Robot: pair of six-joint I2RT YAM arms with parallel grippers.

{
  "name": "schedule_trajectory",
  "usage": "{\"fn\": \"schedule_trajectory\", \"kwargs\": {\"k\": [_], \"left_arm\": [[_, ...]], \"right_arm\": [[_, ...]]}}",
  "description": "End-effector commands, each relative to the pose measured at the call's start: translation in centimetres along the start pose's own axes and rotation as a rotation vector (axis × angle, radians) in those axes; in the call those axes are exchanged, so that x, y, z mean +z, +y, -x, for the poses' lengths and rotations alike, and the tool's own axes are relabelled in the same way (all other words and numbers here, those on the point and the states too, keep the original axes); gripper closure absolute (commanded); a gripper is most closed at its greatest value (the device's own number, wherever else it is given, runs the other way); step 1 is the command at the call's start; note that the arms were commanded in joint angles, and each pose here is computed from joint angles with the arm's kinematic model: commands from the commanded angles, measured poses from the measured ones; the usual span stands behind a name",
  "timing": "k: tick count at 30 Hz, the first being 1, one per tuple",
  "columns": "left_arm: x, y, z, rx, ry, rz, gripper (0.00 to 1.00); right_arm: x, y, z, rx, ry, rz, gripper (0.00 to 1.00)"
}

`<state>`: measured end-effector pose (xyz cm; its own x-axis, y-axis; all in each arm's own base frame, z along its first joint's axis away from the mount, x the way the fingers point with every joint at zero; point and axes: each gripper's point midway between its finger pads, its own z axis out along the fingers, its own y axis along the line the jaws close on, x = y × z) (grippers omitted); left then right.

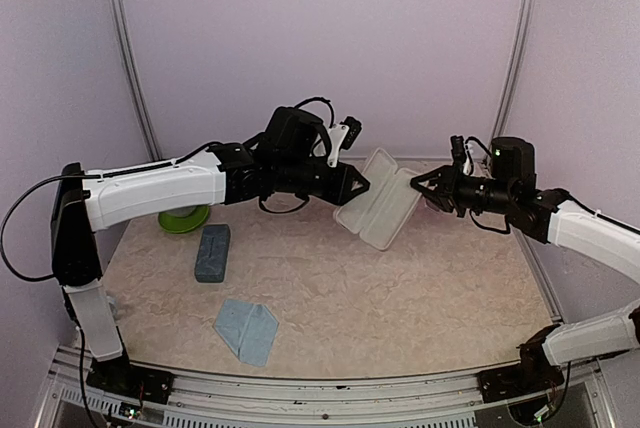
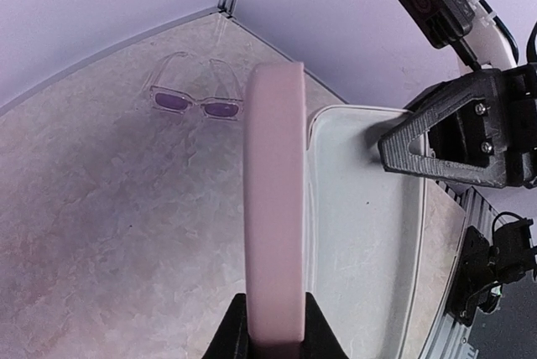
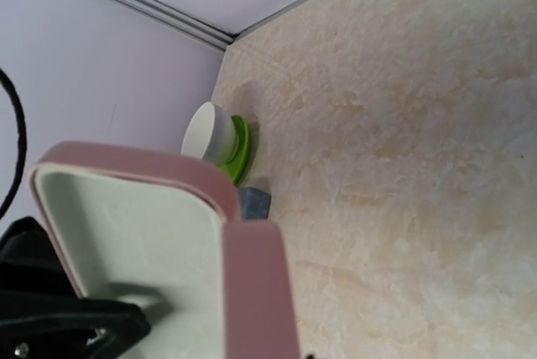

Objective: Organize the sunglasses
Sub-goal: Pass from the right arm to the left, then place the sunglasses case at the center of the board.

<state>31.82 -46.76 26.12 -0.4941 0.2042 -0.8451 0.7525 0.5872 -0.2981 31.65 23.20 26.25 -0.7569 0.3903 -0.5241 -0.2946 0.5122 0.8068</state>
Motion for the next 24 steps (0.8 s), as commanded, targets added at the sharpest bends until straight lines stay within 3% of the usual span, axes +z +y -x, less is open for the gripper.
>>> {"fn": "schedule_trajectory", "kwargs": {"k": [1, 3, 7, 12, 20, 24], "left_arm": [[-0.2, -0.6, 1.6, 0.024, -0.040, 0.003, 0.87], [-0.2, -0.2, 1.4, 0.051, -0.030, 0.024, 0.87], [0.1, 1.0, 0.3, 0.147, 0.029, 0.085, 0.87], [0.3, 3.1, -0.5, 0.276, 0.097, 0.155, 0.87], [1.5, 8.2, -4.4, 0.483, 0.269, 0.238, 0.86], [2.2, 11.0, -6.3, 0.504, 0.335, 0.258, 0.86]], "right_arm": [[-0.1, 1.3, 1.1, -0.071, -0.022, 0.050, 0.62], [-0.2, 1.0, 1.1, -0.085, -0.018, 0.035, 0.43], [-1.3, 0.2, 1.2, -0.119, -0.012, -0.007, 0.31], [-3.4, -1.5, 1.3, -0.186, -0.028, -0.091, 0.26], [-5.5, -4.0, 0.2, -0.189, -0.016, -0.204, 0.25], [-6.0, -4.1, 0.0, -0.175, -0.024, -0.217, 0.25]]}}
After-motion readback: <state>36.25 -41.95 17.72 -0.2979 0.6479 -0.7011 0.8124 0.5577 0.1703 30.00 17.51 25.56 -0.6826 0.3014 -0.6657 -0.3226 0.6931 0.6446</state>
